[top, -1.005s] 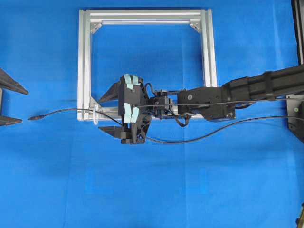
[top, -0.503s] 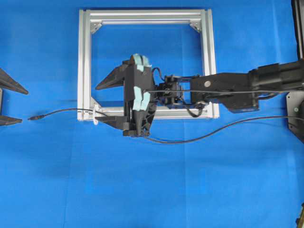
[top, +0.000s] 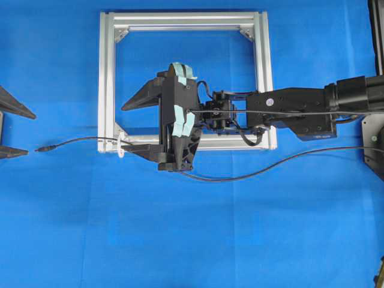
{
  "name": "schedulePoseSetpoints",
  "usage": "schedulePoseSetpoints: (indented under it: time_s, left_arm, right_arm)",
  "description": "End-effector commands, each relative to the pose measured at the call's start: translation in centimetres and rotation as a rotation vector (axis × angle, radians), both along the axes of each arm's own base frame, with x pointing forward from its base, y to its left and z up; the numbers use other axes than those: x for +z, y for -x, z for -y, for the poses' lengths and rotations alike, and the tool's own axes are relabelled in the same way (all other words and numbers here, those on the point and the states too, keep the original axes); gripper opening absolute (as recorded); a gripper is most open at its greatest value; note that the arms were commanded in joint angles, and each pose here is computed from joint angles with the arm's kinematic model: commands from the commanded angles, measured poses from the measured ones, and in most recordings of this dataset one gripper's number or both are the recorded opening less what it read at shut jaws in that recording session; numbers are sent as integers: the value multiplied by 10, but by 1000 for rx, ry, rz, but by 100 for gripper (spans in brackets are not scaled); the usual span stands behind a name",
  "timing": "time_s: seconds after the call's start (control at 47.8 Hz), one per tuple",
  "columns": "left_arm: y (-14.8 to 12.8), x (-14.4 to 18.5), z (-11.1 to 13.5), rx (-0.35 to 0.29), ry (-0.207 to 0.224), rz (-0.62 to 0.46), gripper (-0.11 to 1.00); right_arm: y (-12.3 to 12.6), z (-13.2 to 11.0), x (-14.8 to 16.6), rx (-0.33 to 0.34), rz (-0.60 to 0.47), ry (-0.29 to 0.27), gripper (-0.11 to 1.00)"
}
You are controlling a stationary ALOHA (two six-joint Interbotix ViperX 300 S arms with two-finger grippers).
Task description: Insert the wire through the string loop located on the left side.
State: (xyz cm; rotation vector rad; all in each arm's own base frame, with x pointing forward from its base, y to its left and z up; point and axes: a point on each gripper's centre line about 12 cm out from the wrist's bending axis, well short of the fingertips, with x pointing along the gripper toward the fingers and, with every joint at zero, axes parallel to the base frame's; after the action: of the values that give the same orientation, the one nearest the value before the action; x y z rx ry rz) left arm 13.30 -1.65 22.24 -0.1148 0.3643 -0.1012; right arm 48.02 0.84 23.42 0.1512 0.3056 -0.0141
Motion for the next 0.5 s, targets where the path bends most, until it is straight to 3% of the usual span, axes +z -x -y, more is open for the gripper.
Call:
schedulePoseSetpoints:
  time_s: [0.0,0.482]
  left_arm:
    - [-2,3,0,4,-3,5,82]
    - [-4,6,-1,10,-2,39,82]
  right_arm:
    - [1,1,28,-1,64,3,96]
    - [7,2,28,-1,60,3,96]
